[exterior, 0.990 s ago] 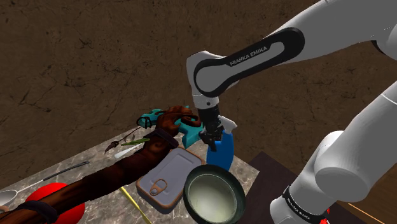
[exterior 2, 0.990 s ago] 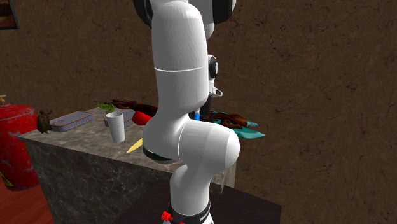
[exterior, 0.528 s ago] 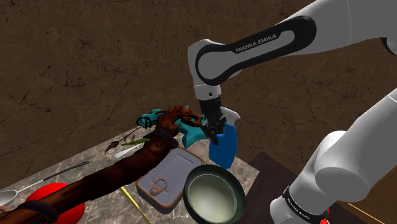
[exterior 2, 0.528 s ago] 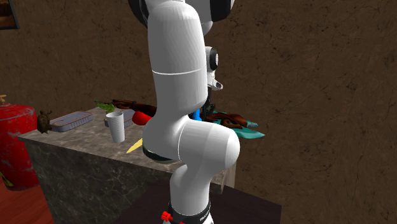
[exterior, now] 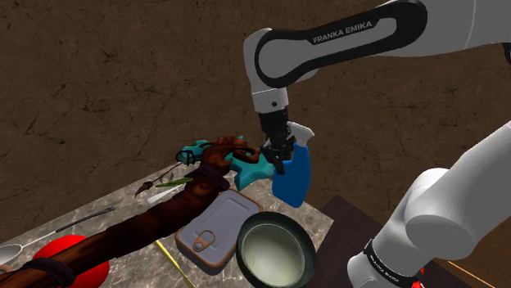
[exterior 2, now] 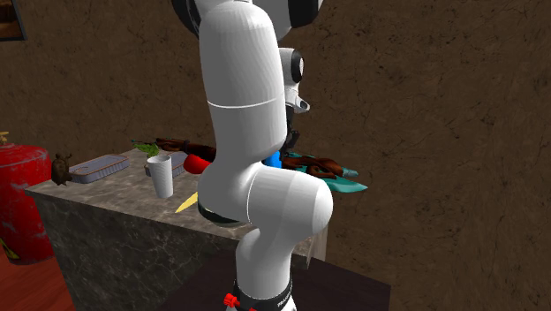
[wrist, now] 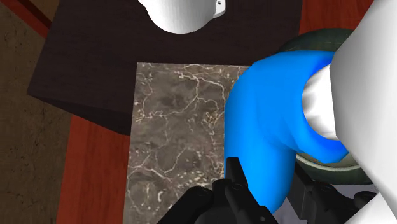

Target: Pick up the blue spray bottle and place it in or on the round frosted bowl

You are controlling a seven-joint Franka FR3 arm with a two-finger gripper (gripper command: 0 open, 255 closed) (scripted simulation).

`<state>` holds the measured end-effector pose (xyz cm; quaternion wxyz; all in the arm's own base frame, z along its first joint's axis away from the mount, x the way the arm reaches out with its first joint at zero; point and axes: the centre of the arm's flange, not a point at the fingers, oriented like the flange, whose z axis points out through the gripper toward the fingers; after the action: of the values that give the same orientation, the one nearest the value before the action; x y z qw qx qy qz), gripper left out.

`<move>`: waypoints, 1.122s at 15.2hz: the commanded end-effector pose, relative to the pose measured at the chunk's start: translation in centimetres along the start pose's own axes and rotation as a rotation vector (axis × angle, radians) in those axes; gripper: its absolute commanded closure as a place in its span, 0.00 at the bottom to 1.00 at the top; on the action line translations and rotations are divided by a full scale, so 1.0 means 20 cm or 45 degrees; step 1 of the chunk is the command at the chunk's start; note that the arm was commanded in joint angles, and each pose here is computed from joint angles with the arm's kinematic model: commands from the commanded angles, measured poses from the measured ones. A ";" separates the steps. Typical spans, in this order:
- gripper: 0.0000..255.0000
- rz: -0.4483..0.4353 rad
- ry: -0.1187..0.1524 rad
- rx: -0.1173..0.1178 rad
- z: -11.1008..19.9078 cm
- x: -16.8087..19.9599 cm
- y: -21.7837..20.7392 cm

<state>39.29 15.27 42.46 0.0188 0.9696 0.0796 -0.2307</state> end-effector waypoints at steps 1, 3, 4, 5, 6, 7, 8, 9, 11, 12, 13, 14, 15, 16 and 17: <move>1.00 0.000 -0.001 0.000 -0.04 -0.02 0.00; 1.00 0.000 -0.001 0.000 -0.09 -0.05 0.00; 1.00 0.000 -0.001 0.000 -0.11 -0.06 0.00; 1.00 0.000 -0.001 0.000 -0.14 -0.07 0.00; 1.00 0.000 -0.001 0.000 -0.16 -0.08 0.00; 1.00 0.000 -0.001 0.000 -0.18 -0.09 0.00; 1.00 0.000 -0.001 0.000 -0.21 -0.11 0.00; 1.00 0.000 -0.001 0.000 -0.23 -0.12 0.00; 1.00 0.000 -0.001 0.000 -0.28 -0.14 0.00; 1.00 0.000 -0.001 0.000 -0.30 -0.15 0.00; 1.00 0.000 -0.001 0.000 -0.31 -0.16 0.00; 1.00 0.000 -0.001 0.000 -0.29 -0.18 -0.06; 1.00 0.000 -0.001 0.000 -0.28 -0.20 -0.12; 1.00 0.000 -0.001 0.000 -0.26 -0.22 -0.18; 1.00 0.000 -0.001 0.000 -0.25 -0.24 -0.24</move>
<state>37.31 18.47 49.17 0.0190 0.9695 0.0801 -0.2309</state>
